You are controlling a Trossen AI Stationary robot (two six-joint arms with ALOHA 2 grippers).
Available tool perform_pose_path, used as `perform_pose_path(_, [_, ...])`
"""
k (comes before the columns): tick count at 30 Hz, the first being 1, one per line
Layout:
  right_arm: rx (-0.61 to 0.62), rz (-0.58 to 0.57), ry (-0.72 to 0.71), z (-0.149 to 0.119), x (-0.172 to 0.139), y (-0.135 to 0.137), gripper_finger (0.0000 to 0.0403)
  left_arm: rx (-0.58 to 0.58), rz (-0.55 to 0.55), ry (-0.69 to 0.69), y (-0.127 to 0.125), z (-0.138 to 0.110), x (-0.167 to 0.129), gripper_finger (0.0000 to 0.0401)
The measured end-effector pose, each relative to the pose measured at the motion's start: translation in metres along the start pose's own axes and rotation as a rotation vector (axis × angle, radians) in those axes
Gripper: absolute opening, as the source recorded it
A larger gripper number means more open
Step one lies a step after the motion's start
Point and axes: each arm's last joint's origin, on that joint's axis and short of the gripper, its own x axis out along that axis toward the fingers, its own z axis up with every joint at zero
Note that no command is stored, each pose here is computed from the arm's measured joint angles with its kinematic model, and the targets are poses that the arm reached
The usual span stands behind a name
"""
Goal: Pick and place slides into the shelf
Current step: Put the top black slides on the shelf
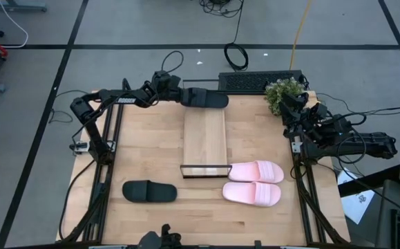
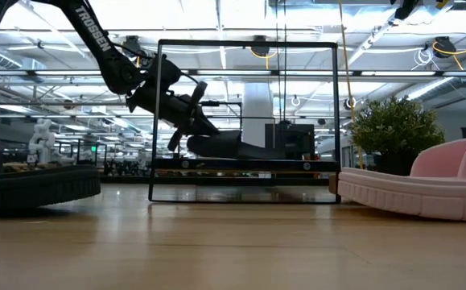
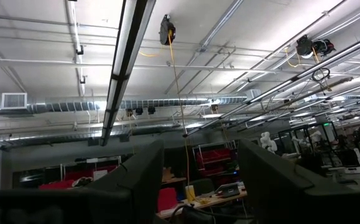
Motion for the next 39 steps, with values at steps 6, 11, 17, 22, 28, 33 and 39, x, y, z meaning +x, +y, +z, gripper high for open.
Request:
perform_pose_path(6, [-0.006, 0.000, 0.000, 0.0000, 0.0000, 0.0000, 0.0196, -0.046, -0.017, 0.002, -0.0010, 0.0005, 0.0000, 0.0001])
perform_pose_path(11, [-0.008, -0.002, 0.000, 0.0000, 0.0000, -0.0001, 0.0196, -0.086, -0.083, -0.035, -0.0061, 0.0055, -0.0001, 0.0001])
perform_pose_path(17, [-0.008, -0.004, 0.000, 0.0001, 0.0000, -0.0001, 0.0196, -0.111, -0.083, -0.030, -0.0050, 0.0059, -0.0007, 0.0000])
perform_pose_path(22, [-0.028, -0.004, 0.000, 0.0001, 0.0000, -0.0001, 0.0196, -0.117, -0.054, -0.025, -0.0026, 0.0046, -0.0007, 0.0000])
perform_pose_path(28, [-0.026, -0.005, 0.000, 0.0001, 0.0000, -0.0002, 0.0196, -0.109, -0.019, -0.012, 0.0001, 0.0024, -0.0006, 0.0000])
perform_pose_path(33, [-0.024, -0.004, 0.000, 0.0001, 0.0000, -0.0001, 0.0196, -0.098, -0.018, -0.006, -0.0012, 0.0006, 0.0004, 0.0000])
perform_pose_path(39, [-0.024, -0.005, -0.001, 0.0001, 0.0000, -0.0002, 0.0196, -0.095, -0.022, 0.000, -0.0031, -0.0010, 0.0016, 0.0000])
